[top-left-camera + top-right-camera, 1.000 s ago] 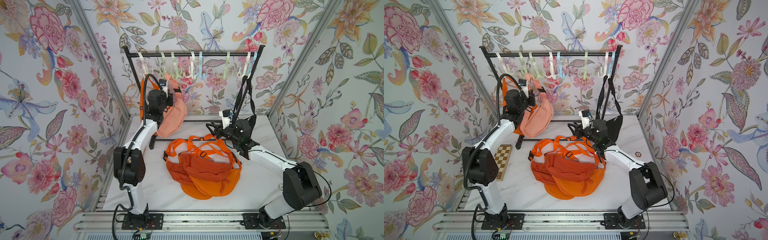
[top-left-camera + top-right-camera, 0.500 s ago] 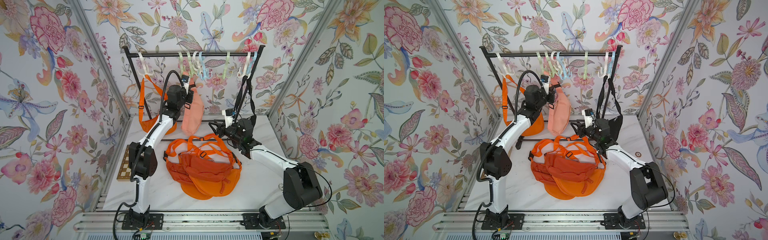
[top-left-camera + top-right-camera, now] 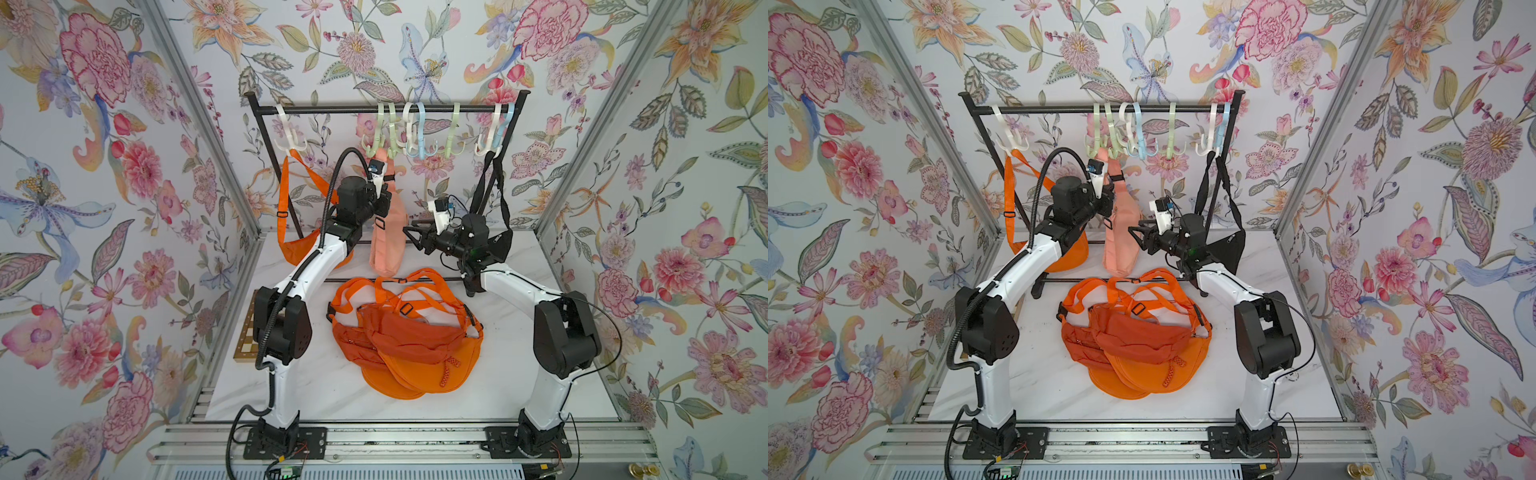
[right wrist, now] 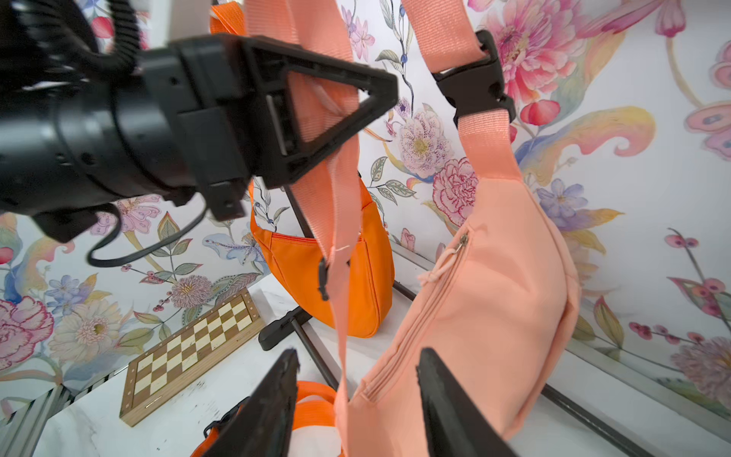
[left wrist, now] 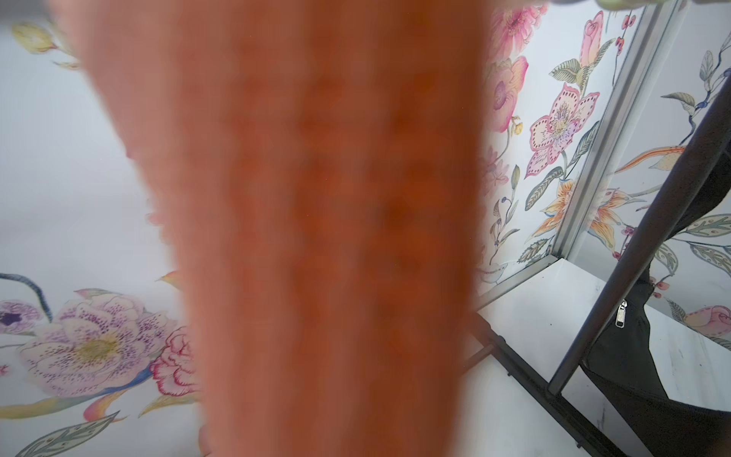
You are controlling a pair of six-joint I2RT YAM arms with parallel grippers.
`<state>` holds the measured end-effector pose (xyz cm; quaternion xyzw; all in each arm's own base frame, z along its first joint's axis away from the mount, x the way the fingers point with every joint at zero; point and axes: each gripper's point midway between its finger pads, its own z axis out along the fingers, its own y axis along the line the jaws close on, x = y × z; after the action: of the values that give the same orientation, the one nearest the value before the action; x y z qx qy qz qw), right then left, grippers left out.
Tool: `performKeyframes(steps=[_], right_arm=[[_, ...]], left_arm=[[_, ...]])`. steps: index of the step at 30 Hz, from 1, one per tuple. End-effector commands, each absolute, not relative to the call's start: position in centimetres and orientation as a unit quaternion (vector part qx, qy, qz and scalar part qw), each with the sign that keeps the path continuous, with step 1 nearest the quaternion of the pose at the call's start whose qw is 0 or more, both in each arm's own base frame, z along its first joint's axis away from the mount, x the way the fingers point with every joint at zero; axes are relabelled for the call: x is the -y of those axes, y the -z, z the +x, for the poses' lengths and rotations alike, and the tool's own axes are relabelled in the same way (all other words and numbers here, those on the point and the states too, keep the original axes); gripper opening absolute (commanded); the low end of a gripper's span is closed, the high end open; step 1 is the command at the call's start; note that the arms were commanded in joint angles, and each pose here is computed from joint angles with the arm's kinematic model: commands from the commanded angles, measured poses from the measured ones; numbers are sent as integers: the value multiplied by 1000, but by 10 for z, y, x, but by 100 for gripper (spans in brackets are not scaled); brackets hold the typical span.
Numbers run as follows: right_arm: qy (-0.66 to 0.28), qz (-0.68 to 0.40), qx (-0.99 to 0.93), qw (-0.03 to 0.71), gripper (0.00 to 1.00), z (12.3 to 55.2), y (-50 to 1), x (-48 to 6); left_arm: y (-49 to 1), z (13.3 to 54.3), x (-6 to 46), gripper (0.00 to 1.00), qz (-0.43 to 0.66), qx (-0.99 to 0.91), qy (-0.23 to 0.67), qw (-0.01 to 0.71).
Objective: Take the bag off the hook
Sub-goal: Adjust the hanger on the clothesline, then pick up the bag from the hook.
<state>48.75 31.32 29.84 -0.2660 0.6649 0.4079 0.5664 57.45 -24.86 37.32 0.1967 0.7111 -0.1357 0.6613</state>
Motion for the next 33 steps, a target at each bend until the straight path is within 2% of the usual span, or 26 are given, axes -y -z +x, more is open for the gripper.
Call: performKeyframes(steps=[1, 15, 25, 33], right_arm=[[-422, -276, -637, 583, 52, 504, -317, -321], [-402, -253, -551, 687, 54, 591, -350, -362], [-373, -292, -519, 712, 63, 576, -363, -392], [-369, -288, -497, 731, 63, 577, -392, -396]], left_arm=[[-397, 562, 232, 0, 204, -700, 130, 672], [-411, 565, 189, 0, 182, -706, 103, 676], [-417, 566, 191, 0, 186, -701, 107, 680], [-417, 565, 191, 0, 187, -702, 110, 678]])
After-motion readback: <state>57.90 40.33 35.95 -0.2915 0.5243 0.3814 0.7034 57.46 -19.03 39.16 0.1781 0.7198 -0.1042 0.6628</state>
